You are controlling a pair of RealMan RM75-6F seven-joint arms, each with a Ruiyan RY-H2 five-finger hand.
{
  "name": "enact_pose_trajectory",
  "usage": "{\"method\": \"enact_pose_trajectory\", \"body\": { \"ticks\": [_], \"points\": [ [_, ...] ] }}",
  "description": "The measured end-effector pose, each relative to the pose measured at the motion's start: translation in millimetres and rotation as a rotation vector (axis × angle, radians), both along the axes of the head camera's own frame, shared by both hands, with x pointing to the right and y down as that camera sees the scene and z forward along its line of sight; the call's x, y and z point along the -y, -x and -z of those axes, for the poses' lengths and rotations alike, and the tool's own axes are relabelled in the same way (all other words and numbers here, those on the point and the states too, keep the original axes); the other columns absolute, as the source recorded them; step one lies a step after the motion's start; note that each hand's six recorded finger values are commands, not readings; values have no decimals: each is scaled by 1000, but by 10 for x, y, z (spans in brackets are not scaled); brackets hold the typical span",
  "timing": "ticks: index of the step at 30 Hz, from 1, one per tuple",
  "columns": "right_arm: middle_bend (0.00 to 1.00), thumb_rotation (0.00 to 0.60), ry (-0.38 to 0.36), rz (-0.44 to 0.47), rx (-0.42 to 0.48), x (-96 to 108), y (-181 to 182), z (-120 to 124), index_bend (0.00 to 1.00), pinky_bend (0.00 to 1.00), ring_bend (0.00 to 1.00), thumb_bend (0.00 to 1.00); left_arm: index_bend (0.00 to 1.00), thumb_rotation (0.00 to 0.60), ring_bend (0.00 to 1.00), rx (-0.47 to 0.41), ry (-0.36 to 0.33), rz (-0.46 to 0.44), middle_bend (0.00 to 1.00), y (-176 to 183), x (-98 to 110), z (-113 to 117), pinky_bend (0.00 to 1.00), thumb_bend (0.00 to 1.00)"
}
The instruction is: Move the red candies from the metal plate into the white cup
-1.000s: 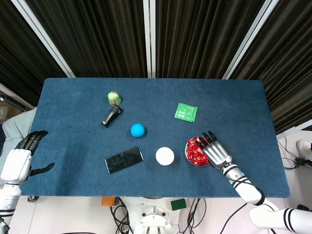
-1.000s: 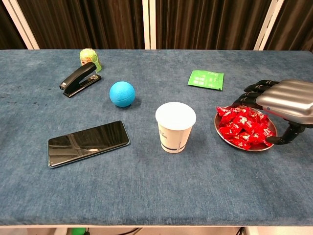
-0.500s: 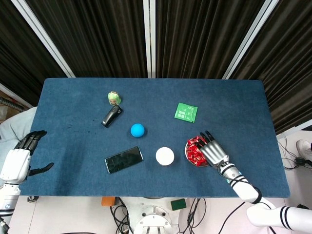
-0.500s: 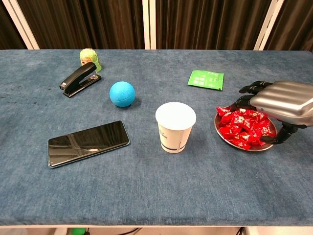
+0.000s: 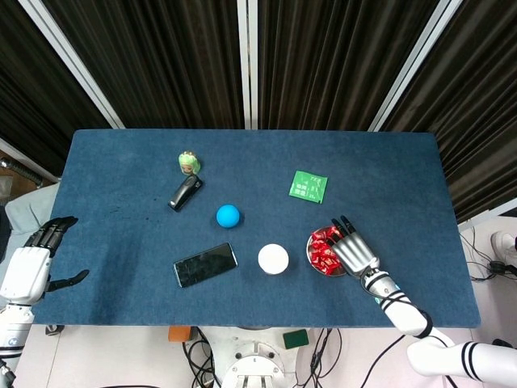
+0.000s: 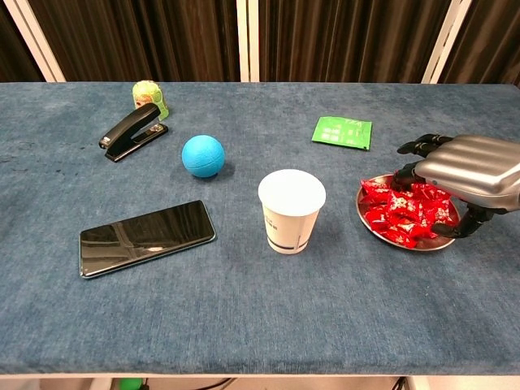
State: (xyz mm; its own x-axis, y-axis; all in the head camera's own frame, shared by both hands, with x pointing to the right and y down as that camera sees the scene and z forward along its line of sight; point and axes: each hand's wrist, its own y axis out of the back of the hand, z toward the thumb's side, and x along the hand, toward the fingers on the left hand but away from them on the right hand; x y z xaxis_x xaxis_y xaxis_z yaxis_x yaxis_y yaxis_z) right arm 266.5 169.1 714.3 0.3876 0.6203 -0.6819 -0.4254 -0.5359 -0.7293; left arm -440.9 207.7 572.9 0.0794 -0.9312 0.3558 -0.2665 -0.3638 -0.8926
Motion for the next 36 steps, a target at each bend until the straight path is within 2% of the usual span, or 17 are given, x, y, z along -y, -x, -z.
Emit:
{"method": "enact_pose_trajectory", "body": {
  "ticks": [11,25,36],
  "points": [
    [420,600,-6,2,0,-9,16,-52,425,0,0,323,144,600,111,4,4,2,129,14,-1,-3,230,43],
    [524,600,-9,4,5,-3,32,-85,556,0,25,429,147,600,111,7,7,1,129,9,5,-1,231,44],
    [562,600,-19,0,15,25,28,-69,649,0,45,453,151,600,111,7,11,5,129,15,0,-12,230,43]
  ]
}}
